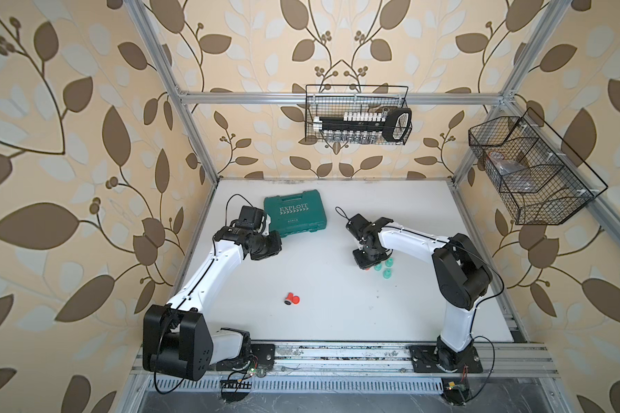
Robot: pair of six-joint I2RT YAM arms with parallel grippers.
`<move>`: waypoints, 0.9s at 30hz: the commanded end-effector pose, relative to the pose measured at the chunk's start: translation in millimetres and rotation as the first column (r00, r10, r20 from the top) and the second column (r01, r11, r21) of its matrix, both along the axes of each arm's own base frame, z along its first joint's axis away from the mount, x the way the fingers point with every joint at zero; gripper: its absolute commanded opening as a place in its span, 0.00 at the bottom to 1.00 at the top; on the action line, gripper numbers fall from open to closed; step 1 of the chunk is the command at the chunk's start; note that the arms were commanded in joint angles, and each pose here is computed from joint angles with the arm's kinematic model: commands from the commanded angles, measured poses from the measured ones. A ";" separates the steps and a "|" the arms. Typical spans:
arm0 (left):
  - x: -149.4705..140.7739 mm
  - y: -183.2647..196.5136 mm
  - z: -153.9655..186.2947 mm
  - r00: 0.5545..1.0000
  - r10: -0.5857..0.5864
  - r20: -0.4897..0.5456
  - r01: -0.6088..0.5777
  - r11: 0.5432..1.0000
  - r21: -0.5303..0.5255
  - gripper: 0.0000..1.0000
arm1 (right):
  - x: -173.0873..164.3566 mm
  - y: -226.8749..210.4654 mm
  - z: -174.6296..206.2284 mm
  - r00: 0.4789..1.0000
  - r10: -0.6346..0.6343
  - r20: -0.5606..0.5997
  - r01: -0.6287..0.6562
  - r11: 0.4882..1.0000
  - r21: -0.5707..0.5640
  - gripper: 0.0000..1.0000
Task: Close the stamp cap
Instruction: Move the stamp at the center of the board.
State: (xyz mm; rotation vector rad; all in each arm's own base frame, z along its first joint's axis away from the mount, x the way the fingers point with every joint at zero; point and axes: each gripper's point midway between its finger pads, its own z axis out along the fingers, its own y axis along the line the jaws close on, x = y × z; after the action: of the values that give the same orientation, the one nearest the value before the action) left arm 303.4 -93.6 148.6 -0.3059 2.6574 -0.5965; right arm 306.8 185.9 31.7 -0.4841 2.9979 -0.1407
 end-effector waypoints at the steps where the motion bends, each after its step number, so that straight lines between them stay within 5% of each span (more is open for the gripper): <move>1: 1.2 4.2 0.9 1.000 0.001 0.003 -0.001 1.000 0.013 0.09 | -17.2 -15.5 -8.2 0.996 0.000 -0.087 -0.006 0.998 -0.065 0.21; 17: 0.2 4.9 1.2 1.000 0.003 0.004 -0.003 1.000 0.016 0.09 | -10.2 -13.2 35.4 1.000 -0.002 0.000 0.002 1.000 -0.025 0.26; 27: -21.5 0.5 -8.0 0.998 0.006 -0.068 -0.004 1.000 0.028 0.19 | -14.9 5.2 78.0 0.997 0.017 0.073 -0.022 0.998 0.063 0.28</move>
State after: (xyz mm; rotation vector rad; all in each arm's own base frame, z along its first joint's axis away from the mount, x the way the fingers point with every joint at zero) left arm 297.9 -94.7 144.7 -0.3106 2.6819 -0.5905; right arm 294.2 182.5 90.9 -0.4887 2.9426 -0.1030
